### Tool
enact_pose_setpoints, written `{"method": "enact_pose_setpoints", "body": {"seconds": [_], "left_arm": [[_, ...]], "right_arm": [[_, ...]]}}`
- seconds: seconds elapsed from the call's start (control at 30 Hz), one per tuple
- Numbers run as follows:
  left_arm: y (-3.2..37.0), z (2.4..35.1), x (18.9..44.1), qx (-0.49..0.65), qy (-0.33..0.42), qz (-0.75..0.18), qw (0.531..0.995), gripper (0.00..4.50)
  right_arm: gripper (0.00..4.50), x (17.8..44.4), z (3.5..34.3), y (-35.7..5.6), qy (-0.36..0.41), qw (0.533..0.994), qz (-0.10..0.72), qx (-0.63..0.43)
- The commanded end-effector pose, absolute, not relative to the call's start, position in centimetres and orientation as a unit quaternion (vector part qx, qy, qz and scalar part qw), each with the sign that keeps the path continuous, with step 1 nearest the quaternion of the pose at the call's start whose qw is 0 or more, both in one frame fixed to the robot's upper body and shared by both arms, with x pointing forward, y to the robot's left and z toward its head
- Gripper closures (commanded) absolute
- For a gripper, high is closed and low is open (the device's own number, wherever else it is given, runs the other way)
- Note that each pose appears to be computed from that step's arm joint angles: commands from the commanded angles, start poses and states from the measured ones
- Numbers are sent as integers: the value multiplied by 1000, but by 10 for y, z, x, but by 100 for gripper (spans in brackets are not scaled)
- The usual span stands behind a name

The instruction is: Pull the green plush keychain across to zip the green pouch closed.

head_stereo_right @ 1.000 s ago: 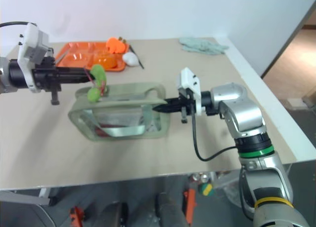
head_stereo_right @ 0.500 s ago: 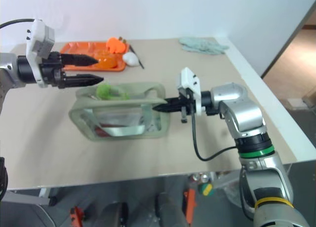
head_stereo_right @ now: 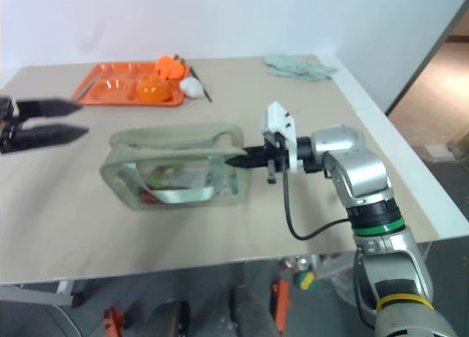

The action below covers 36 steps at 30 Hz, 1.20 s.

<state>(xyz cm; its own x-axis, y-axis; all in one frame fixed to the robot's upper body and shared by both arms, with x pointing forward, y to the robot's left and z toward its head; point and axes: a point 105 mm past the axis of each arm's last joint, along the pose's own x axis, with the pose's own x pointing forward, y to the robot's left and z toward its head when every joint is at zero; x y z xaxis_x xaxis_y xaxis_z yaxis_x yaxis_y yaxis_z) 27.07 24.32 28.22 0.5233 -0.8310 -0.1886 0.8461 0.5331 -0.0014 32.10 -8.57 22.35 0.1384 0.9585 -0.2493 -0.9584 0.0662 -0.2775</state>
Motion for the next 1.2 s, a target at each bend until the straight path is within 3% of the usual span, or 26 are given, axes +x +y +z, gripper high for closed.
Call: {"method": "enact_pose_setpoints", "body": {"seconds": [0.03,0.27,0.57,0.7,0.77,0.8,1.0,1.2], "left_arm": [[251,267,254,92,124,-468,870,3],[234,244,244,93,155,-495,850,3],[235,217,264,113,168,-472,858,3],[233,214,277,121,149,-459,867,113],[232,212,285,124,137,-450,874,182],[229,213,287,121,129,-450,875,244],[218,215,286,103,111,-467,871,440],[218,214,286,103,113,-460,875,447]], "right_arm": [[450,317,238,-82,-30,722,662,-199],[450,318,239,-79,-32,719,665,-199],[450,316,240,-80,-36,722,662,-197],[450,315,240,-81,-35,723,661,-197],[450,315,240,-82,-34,724,660,-197],[450,314,239,-82,-34,725,659,-197],[450,314,238,-83,-30,727,658,-195],[450,314,237,-84,-27,726,659,-193]]}}
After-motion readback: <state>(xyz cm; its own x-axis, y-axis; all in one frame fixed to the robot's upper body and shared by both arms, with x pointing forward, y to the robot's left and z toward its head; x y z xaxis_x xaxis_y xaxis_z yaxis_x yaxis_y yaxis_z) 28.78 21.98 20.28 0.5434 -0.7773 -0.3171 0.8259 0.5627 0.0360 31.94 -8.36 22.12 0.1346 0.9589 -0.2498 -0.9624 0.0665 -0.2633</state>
